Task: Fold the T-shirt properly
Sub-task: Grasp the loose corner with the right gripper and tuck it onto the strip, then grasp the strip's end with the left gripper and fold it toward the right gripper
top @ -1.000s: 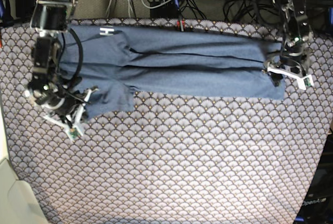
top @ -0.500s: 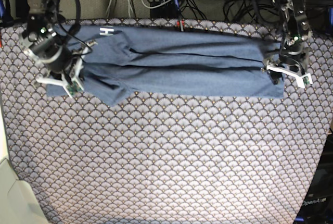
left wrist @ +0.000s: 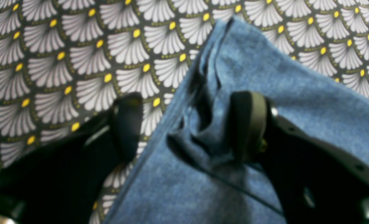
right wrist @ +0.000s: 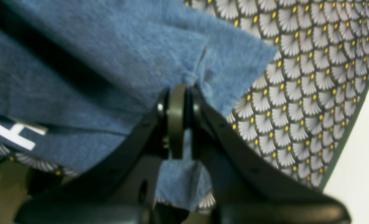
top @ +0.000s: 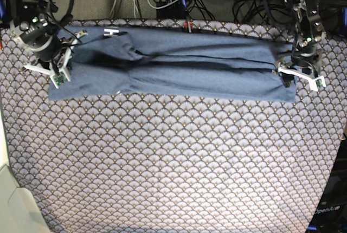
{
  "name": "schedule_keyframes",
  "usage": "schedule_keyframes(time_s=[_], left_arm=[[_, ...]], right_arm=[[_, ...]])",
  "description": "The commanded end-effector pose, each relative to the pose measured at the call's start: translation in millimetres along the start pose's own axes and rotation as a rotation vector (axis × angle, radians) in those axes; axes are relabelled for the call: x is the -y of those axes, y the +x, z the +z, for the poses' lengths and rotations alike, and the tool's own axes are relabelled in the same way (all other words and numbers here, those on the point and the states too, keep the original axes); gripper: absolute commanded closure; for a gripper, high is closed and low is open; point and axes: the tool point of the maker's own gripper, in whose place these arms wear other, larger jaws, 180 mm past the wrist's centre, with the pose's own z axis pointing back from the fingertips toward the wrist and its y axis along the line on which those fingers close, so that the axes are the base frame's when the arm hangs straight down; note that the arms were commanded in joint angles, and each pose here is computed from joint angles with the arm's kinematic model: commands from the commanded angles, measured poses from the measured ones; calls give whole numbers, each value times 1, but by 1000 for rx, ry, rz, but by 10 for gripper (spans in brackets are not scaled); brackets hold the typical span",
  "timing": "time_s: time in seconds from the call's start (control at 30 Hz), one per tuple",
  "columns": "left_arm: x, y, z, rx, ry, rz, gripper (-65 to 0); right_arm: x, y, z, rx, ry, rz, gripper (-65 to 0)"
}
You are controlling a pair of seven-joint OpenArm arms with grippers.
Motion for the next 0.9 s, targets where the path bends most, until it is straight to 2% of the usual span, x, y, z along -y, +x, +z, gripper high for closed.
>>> schedule_keyframes(time_s=[0.0,0.23,0.27,0.5,0.57,0.83,0.87], left_arm=[[-5,14,1,39,6,-13,-423],[-7,11,2,30,8,-19,-423],[-8,9,3,26,10,-20,-423],[-6,8,3,24,6,-23,-423],[-6,8,3,24,6,-23,-423],[-4,5,3,18,2,-14,-418],[-4,3,3,15,3,-14,-403]], right_arm=[[7,6,2,20,-20,7,0],[3,2,-1,9,-9,-11,-2],[2,2,-2,8,-5,-12,-21],[-4,-8,-9,-16,17,-41,-283],[-5,-9,-9,-18,19,-41,-331],[-4,-8,-9,-18,16,-40,-348],[-4,-8,-9,-18,16,-40,-348]])
